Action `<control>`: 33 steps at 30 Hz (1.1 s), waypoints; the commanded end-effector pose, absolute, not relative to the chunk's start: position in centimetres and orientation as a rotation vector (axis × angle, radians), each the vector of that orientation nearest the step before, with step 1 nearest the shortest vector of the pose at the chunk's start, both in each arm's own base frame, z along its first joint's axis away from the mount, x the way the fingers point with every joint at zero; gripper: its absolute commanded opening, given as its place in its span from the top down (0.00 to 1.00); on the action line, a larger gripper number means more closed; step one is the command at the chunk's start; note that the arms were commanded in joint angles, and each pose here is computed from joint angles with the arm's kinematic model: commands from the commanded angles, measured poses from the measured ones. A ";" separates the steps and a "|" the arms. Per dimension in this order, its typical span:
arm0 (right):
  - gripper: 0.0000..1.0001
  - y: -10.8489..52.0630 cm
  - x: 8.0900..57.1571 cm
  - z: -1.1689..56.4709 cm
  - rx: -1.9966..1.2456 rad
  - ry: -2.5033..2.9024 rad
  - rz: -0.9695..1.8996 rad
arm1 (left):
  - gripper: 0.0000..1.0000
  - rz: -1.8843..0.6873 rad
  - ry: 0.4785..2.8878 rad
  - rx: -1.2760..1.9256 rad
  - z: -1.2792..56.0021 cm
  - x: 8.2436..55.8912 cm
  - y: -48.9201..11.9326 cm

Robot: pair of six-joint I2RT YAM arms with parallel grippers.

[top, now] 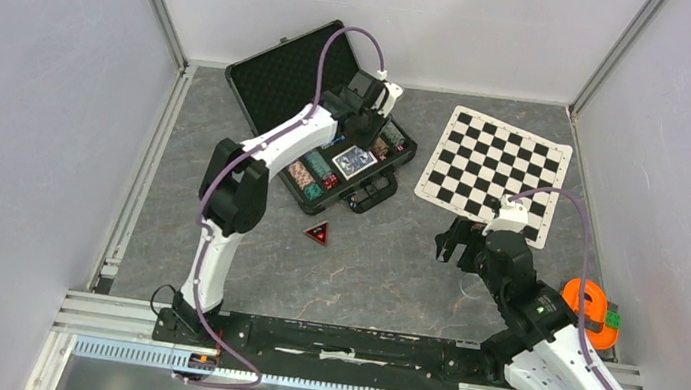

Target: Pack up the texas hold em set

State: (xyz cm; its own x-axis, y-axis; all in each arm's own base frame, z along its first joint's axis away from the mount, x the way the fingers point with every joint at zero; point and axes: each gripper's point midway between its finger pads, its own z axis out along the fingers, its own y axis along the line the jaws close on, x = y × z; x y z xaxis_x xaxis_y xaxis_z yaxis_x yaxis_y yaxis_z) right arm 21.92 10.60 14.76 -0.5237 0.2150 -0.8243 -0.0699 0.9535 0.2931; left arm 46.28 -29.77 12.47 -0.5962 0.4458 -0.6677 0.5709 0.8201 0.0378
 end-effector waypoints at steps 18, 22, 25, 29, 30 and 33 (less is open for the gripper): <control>0.01 11.0 22.5 15.4 0.092 2.060 0.371 | 0.60 -0.117 2.450 0.696 9.2 45.5 -27.3; 0.01 11.0 22.5 15.6 0.088 2.057 0.372 | 0.60 -0.143 2.426 0.610 11.4 45.2 -27.2; 0.01 11.0 22.4 15.4 0.081 2.064 0.371 | 0.59 -0.165 2.409 0.560 12.4 44.5 -26.8; 0.01 11.1 22.3 15.0 0.075 2.078 0.371 | 0.60 -0.154 2.420 0.507 12.6 43.7 -26.1; 0.01 11.1 22.3 14.9 0.073 2.080 0.372 | 0.61 -0.153 2.428 0.503 12.3 43.6 -26.0; 0.01 11.1 22.3 14.8 0.073 2.082 0.370 | 0.61 -0.148 2.464 0.505 10.8 43.1 -25.9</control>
